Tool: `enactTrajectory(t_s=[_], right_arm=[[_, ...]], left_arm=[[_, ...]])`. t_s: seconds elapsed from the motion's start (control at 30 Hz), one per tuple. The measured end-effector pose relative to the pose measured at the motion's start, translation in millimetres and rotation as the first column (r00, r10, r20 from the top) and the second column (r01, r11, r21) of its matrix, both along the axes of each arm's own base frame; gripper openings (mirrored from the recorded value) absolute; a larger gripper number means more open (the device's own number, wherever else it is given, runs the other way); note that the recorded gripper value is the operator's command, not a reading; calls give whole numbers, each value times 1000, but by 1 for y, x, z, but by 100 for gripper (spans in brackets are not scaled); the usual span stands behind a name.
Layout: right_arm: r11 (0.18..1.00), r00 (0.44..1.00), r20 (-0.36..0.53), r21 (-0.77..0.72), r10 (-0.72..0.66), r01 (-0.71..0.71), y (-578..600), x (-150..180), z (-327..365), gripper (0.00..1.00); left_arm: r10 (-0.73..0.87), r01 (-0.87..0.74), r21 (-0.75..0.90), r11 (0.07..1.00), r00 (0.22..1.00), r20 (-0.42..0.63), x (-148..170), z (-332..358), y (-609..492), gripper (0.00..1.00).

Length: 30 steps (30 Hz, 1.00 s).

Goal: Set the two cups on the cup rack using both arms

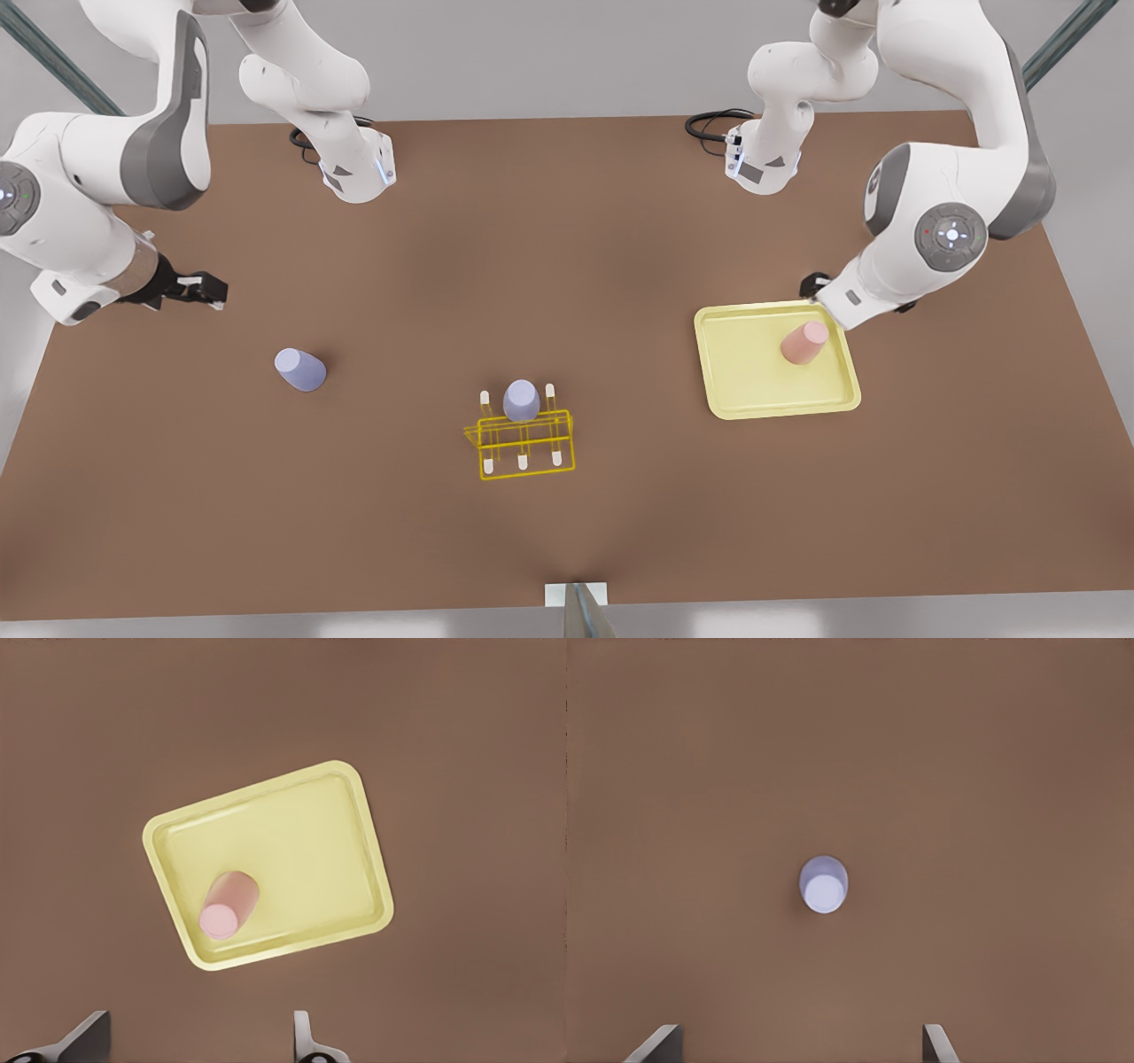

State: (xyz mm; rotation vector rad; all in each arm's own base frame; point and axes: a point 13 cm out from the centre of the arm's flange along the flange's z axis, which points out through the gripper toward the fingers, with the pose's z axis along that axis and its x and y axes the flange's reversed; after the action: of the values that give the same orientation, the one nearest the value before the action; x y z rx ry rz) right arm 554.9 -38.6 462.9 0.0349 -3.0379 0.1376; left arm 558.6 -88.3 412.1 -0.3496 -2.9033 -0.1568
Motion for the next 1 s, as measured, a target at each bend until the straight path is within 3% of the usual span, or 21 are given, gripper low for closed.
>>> enactTrajectory(t_s=[0.1,0.23,0.3,0.57,0.73,1.0], right_arm=[[1000,1000,-5,-2,12,-12,-1,4,-10,100],[1000,991,-134,-1,30,-31,-10,6,-126,100],[999,989,-147,8,36,-35,-16,-4,-183,100],[997,998,-13,45,58,-57,-16,29,-278,100],[995,999,7,86,49,-50,-7,22,-306,100],[992,996,54,98,73,-78,-10,4,-344,100]], left_arm=[[4,-4,-8,1000,1000,0,6,-10,-2,100],[75,-78,-48,996,995,-71,15,-71,20,100],[141,-148,-57,987,983,-121,-5,-120,48,100],[246,-254,-72,964,963,-109,-50,-216,88,100],[249,-255,-78,964,965,-82,-67,-261,87,100],[270,-270,-85,959,963,-15,-71,-309,98,100]])
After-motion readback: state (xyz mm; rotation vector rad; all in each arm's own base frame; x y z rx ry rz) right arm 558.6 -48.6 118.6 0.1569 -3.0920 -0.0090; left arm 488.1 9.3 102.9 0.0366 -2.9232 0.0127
